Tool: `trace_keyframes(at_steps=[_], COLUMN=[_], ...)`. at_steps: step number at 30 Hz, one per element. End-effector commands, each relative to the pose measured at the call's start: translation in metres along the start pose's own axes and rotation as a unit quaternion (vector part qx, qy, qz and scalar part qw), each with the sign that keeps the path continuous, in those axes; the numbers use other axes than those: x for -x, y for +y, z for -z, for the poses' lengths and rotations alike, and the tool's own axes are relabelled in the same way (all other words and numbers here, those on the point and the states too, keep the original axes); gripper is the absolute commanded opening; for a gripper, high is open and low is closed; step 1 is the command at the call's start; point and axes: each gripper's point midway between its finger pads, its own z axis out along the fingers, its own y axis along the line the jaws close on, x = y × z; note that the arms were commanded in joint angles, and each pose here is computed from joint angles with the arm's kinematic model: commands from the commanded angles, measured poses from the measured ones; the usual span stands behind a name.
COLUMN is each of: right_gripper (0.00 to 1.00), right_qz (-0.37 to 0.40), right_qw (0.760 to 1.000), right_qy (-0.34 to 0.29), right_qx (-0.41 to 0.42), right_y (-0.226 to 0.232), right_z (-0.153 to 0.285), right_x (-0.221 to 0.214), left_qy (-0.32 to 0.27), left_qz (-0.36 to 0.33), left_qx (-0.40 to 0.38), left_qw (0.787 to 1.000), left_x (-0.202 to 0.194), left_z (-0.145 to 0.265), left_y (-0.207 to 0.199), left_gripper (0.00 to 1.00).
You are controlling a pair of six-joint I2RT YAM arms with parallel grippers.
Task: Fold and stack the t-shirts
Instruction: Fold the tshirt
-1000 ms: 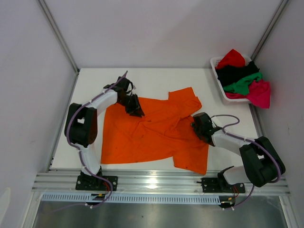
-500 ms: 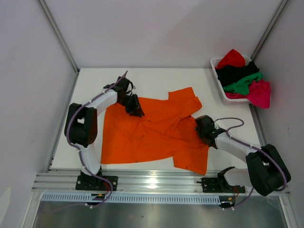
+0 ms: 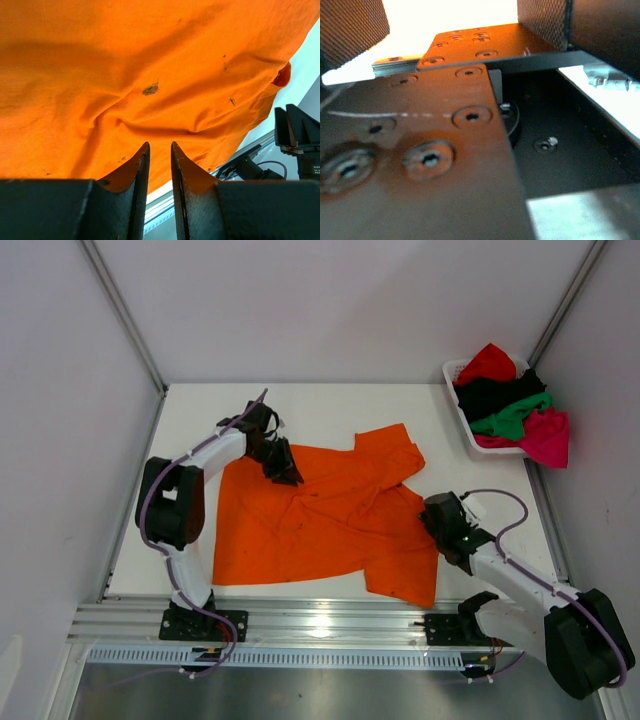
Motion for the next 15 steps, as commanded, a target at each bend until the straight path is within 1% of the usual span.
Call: trace_keyframes(at_steps=[1,2,5,6,8,9,12,13,14,15], right_gripper=[0.60,0.60,0.61,0.61,0.61,0.61,0.61,0.61,0.61,0.60], right_qz=[0.034,0.043,0.056,0.080,0.080,0.100,0.112,0.122,0.132,0.126], right_qw=[0.991,0.984,0.968,0.965,0.956,0.955,0.942,0.943,0.941,0.936], right_qy=[-0.025,-0.043,-0.067,-0.073,-0.089,-0.087,-0.096,-0.089,-0.080,-0.088], right_qx=[0.128,0.168,0.235,0.238,0.268,0.265,0.302,0.296,0.303,0.316], right_y=[0.055,0.075,0.118,0.124,0.154,0.159,0.198,0.205,0.214,0.237], right_z=[0.008,0.011,0.025,0.023,0.030,0.023,0.025,0.010,0.004,0.006], right_x=[0.013,0.021,0.038,0.039,0.053,0.048,0.056,0.047,0.043,0.052], left_qy=[-0.024,-0.022,-0.024,-0.024,-0.026,-0.024,-0.027,-0.025,-0.023,-0.024], left_qz=[-0.017,-0.016,-0.016,-0.016,-0.015,-0.016,-0.018,-0.017,-0.018,-0.020], left_qx=[-0.026,-0.025,-0.032,-0.036,-0.043,-0.047,-0.049,-0.047,-0.047,-0.048], left_qw=[0.999,0.999,0.999,0.999,0.999,0.998,0.998,0.998,0.998,0.998], left_x=[0.006,0.005,0.005,0.004,0.004,0.004,0.004,0.002,0.001,0.001], left_z=[0.016,0.016,0.017,0.017,0.019,0.019,0.020,0.019,0.018,0.019], left_y=[-0.014,-0.013,-0.015,-0.017,-0.020,-0.022,-0.025,-0.026,-0.026,-0.027], left_gripper=[0.27,0.27,0.27,0.27,0.27,0.27,0.27,0.27,0.27,0.27])
